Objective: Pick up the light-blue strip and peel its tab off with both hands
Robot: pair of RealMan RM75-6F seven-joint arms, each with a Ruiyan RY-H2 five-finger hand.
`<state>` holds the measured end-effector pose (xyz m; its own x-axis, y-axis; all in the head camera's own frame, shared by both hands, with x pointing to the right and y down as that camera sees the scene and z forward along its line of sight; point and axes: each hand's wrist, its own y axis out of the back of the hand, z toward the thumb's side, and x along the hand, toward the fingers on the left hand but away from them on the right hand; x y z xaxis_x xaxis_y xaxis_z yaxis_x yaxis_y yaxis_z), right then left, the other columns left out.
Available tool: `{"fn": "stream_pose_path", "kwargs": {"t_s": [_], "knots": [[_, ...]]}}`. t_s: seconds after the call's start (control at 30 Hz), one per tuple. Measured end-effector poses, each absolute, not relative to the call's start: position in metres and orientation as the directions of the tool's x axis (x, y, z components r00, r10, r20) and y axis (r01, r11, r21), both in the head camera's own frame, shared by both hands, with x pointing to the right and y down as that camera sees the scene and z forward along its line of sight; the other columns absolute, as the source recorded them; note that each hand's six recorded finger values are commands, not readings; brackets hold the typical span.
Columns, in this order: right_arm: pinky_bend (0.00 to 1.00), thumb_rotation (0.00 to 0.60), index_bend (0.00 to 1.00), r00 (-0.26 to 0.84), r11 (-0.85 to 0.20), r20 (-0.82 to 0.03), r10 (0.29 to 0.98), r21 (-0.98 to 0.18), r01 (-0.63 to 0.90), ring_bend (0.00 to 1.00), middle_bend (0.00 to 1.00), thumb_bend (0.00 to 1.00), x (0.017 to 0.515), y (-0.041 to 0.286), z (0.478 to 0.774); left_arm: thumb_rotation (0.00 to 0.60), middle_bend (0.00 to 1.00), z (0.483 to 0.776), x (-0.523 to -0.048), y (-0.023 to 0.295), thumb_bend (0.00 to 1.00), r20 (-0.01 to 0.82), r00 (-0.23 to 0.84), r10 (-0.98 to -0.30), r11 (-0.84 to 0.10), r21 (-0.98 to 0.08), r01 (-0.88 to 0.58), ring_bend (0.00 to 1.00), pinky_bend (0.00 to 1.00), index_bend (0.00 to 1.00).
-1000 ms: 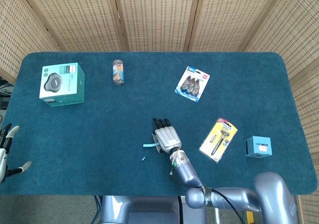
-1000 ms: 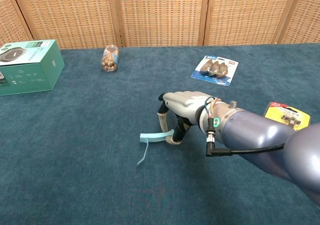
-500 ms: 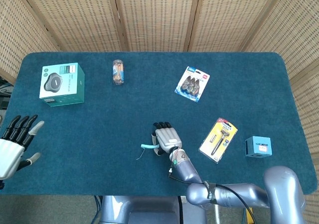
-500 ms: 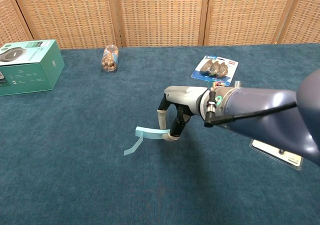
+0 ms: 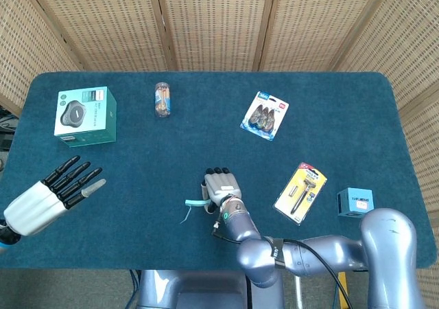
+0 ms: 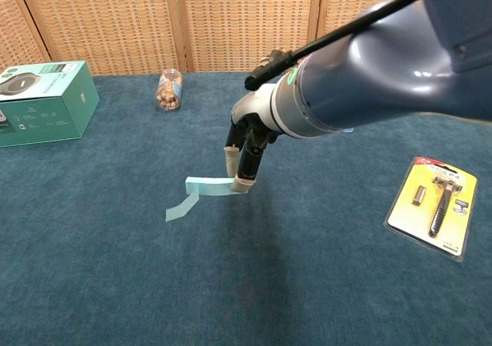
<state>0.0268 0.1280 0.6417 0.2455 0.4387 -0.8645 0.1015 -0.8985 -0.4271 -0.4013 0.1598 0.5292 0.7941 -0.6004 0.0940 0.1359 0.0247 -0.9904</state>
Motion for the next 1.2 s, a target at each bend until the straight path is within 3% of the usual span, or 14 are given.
{"fn": "stream_pose_path", "kwargs": {"t_s": [0.5,0.9,1.03,1.2], "knots": [[0.0,0.6,0.66,0.217,-0.904,-0.877,0.428,-0.413,0.112,0.0,0.11,0.67,0.033,0.114,0.661,0.6,0.0,0.547,-0.384,0.16,0.12,0.061,0.887,-0.458,0.118,-0.985,0.129,0.0,0.0,0.21],[0.0,0.6,0.67,0.206,-0.913,-0.89,0.407,-0.388,0.127,0.0,0.11,0.67,0.034,0.099,0.66,0.6,0.0,0.557,-0.357,0.156,0.16,0.091,0.955,-0.283,0.286,-0.942,0.174,0.0,0.0,0.21],[0.0,0.6,0.67,0.201,-0.911,-0.889,0.412,-0.393,0.127,0.0,0.11,0.67,0.034,0.095,0.657,0.6,0.0,0.565,-0.334,0.154,0.17,0.117,0.971,-0.207,0.363,-0.913,0.187,0.0,0.0,0.21],[0.0,0.6,0.67,0.198,-0.906,-0.885,0.422,-0.401,0.136,0.0,0.11,0.67,0.034,0.091,0.651,0.6,0.0,0.579,-0.295,0.156,0.18,0.16,0.98,-0.117,0.393,-0.899,0.194,0.0,0.0,0.21]]}}
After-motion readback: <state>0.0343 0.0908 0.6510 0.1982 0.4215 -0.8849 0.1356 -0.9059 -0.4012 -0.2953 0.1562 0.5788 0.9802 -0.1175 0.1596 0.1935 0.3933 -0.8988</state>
